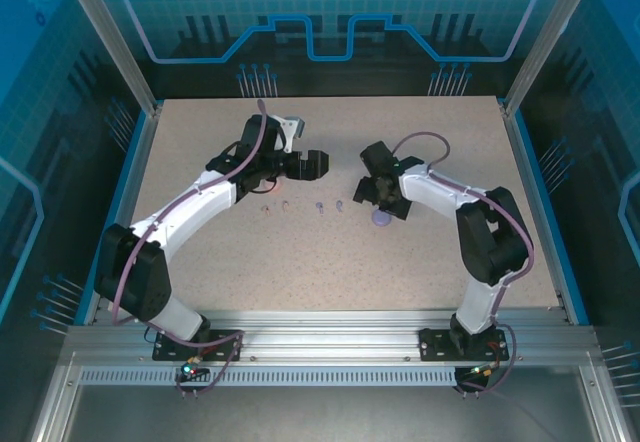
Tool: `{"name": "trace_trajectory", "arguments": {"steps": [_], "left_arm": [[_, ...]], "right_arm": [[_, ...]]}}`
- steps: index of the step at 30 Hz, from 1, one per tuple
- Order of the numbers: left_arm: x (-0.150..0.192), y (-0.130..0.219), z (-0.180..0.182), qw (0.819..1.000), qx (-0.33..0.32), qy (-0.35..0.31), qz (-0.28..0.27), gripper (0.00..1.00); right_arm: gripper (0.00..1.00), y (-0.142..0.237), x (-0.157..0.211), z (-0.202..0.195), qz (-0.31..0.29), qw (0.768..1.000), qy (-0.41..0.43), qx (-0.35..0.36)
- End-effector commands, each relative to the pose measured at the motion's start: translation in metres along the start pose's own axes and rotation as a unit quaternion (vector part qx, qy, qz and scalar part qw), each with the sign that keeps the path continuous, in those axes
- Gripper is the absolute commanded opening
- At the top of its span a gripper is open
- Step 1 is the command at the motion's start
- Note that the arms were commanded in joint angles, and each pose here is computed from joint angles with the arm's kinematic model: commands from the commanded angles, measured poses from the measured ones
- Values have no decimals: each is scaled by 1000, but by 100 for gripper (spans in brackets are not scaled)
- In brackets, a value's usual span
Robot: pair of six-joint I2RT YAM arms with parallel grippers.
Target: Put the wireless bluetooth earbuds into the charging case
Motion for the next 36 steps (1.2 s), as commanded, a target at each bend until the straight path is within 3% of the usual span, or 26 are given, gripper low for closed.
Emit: {"name": "trace_trajectory", "arguments": {"steps": [1, 7, 18, 24, 30, 36], "left_arm": [[-4, 10, -5, 1000, 22, 6, -15, 99], [-5, 12, -7, 1000, 22, 7, -13, 99], [-5, 12, -8, 1000, 28, 6, -11, 99], [-1, 12, -17, 998, 55, -4, 28, 99], [6, 14, -15, 998, 55, -3, 33, 99], [13, 20, -12, 998, 52, 3, 25, 99]], "right_arm": [[93, -14, -13, 2, -2, 999, 49, -19], [92, -26, -7, 13, 26, 996, 62, -58], [91, -10, 26, 25, 46, 991, 48, -113], [91, 4, 47, 32, 51, 989, 52, -128], [92, 24, 53, 24, 28, 991, 73, -104], [92, 33, 41, 10, 19, 992, 124, -12]]}}
Point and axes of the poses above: each hand's point on the last joint's axis, 136 mm out from that joint toward the fingers, its own y axis back along the fingers, its own z axis along the line the jaws close on, x = y × z, the point moved 6 cm from there along y, back along the fingers, and after that the axes turned 8 degrees about y, right-handed, at the moved point
